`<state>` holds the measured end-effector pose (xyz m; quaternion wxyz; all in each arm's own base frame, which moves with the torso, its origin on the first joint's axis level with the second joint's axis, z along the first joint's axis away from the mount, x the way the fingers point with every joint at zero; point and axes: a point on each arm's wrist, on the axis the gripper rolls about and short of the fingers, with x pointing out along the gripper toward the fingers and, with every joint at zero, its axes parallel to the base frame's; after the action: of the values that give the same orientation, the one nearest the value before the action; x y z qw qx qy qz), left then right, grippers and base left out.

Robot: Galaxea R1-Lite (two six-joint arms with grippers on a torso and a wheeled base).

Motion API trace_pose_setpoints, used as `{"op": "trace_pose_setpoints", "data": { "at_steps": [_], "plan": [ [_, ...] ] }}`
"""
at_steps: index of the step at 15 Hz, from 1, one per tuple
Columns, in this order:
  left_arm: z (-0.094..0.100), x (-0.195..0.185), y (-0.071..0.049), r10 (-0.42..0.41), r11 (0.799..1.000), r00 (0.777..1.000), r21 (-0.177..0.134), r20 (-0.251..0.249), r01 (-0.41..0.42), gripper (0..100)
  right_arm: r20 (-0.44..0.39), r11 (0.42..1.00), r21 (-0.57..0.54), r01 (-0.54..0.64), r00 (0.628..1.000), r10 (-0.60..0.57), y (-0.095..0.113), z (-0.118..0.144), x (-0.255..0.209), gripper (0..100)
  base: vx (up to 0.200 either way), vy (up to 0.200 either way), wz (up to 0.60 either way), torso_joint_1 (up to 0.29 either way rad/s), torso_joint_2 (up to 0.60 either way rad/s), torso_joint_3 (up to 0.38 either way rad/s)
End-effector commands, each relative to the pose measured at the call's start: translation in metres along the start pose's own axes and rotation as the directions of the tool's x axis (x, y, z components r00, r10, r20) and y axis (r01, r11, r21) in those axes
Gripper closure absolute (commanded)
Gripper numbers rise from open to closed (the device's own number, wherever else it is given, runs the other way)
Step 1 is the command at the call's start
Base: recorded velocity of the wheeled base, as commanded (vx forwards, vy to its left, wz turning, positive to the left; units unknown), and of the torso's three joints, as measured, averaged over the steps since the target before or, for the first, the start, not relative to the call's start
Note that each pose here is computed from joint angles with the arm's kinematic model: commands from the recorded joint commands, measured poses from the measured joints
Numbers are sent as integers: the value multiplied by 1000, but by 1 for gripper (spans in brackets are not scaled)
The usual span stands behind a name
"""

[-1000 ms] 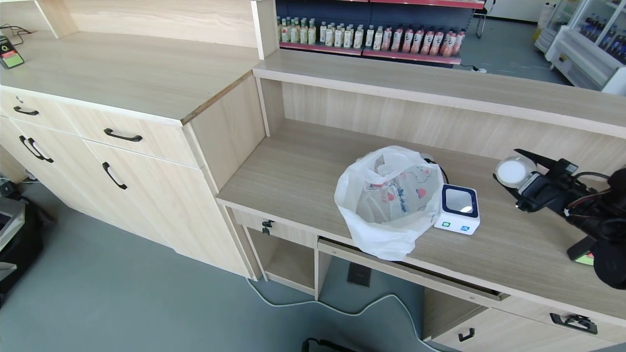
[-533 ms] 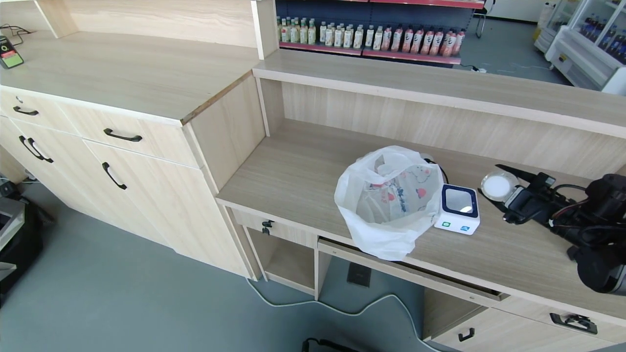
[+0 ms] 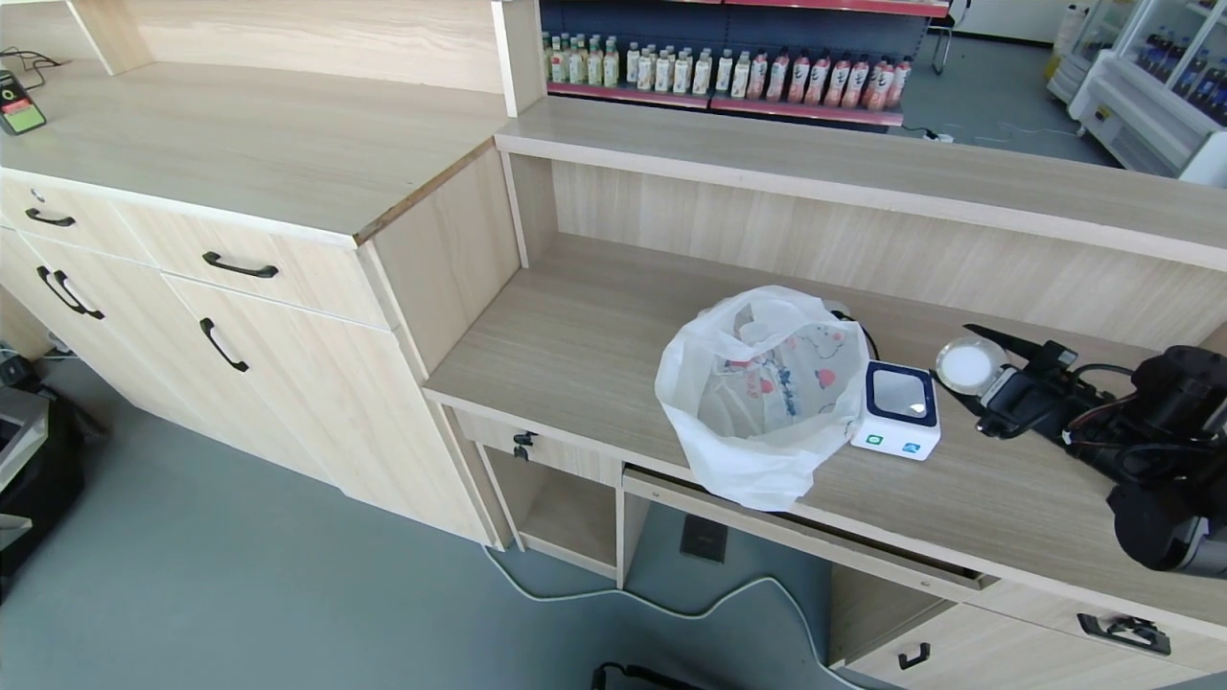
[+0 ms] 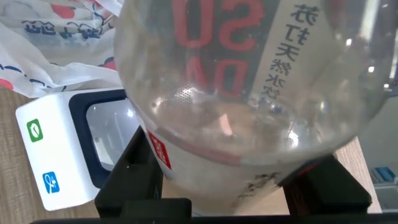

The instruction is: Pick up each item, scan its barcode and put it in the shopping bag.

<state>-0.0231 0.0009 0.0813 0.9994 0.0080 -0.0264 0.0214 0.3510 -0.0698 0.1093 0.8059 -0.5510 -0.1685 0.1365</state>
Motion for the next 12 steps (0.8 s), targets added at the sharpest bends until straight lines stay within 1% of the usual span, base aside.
{"op": "trace_pose_setpoints", "data": {
  "at_steps": [1, 3, 9, 12],
  "plan": [
    [0, 0, 0, 2, 1000, 1000, 0, 0, -2, 0, 6, 1000, 12, -6, 1000, 6, 5, -2, 5, 100, 0, 0, 0, 0, 0, 0],
    [0, 0, 0, 1, 1000, 1000, 0, 0, -1, 0, 8, 1000, 16, -10, 1000, 10, 8, -3, 6, 100, 0, 0, 0, 0, 0, 0],
    [0, 0, 0, 1, 1000, 1000, 0, 0, -1, 0, 71, 999, 31, -15, 997, 13, 19, 2, 31, 100, 0, 0, 0, 0, 0, 0],
    [0, 0, 0, 2, 1000, 1000, 0, 0, -2, 0, 90, 999, 34, -22, 996, 19, 23, 5, 38, 100, 0, 0, 0, 0, 0, 0]
  ]
}}
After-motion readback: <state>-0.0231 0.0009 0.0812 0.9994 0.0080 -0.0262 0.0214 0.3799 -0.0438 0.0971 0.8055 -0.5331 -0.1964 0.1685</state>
